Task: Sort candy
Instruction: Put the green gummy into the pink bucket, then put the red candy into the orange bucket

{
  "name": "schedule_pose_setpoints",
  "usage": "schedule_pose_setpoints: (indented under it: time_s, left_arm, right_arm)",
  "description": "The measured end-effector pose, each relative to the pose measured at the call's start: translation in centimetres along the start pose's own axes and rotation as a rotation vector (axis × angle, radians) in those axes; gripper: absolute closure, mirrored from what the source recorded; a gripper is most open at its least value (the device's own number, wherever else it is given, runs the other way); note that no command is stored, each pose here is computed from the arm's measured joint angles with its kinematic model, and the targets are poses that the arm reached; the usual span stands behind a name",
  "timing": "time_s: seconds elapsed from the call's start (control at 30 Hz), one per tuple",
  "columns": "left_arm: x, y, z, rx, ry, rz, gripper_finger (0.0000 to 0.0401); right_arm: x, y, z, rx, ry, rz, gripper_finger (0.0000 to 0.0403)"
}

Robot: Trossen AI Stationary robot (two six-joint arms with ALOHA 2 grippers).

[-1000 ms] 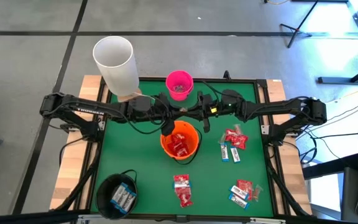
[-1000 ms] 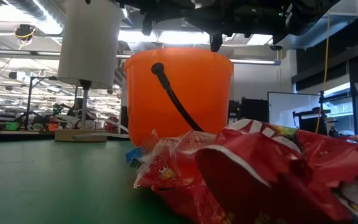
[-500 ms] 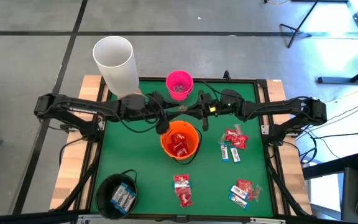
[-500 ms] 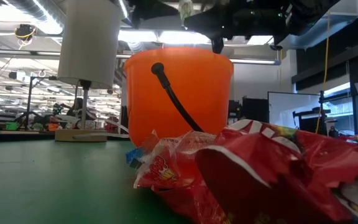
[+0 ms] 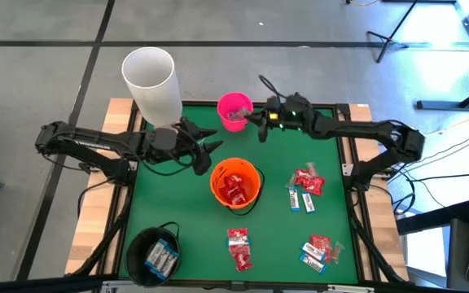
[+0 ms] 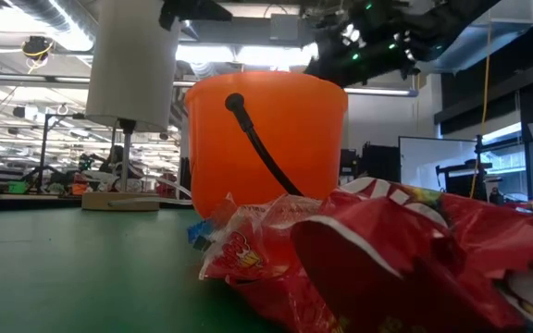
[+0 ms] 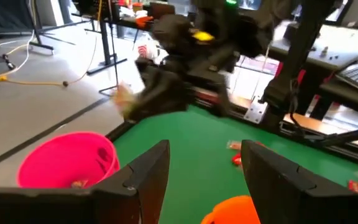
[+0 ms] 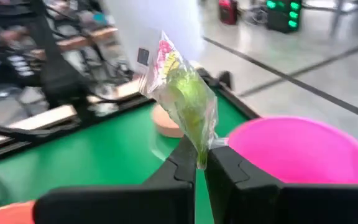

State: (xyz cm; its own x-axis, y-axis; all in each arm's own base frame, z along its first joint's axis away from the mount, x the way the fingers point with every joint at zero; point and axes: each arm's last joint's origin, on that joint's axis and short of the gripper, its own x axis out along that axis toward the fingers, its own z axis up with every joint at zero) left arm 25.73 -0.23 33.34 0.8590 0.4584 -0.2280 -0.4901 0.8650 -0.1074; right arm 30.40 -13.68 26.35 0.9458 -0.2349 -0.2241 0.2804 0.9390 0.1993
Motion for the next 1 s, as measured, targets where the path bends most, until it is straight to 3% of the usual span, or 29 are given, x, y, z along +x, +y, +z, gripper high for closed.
schedule_pose_setpoints:
  time_s: [0.27,0.57,1.0]
  left_arm:
    - [0.3,-0.1,-0.4,0.007,0.019,0.003,0.0213]
    - [0.2,-0.4,-0.6,0.007,0.035,-0.006,0.0213]
    - [0.0,-0.6,-1.1,0.014,0.073,-0.007,0.0213]
  right_arm:
    - [3.7,-4.2,-0.8,0.055,0.177,-0.085,0.0384]
    - [7.2,-5.1,-2.2,0.08,0.27,-0.06,0.036]
    - [7.2,-5.3,-2.2,0.05,0.266,-0.098,0.0275]
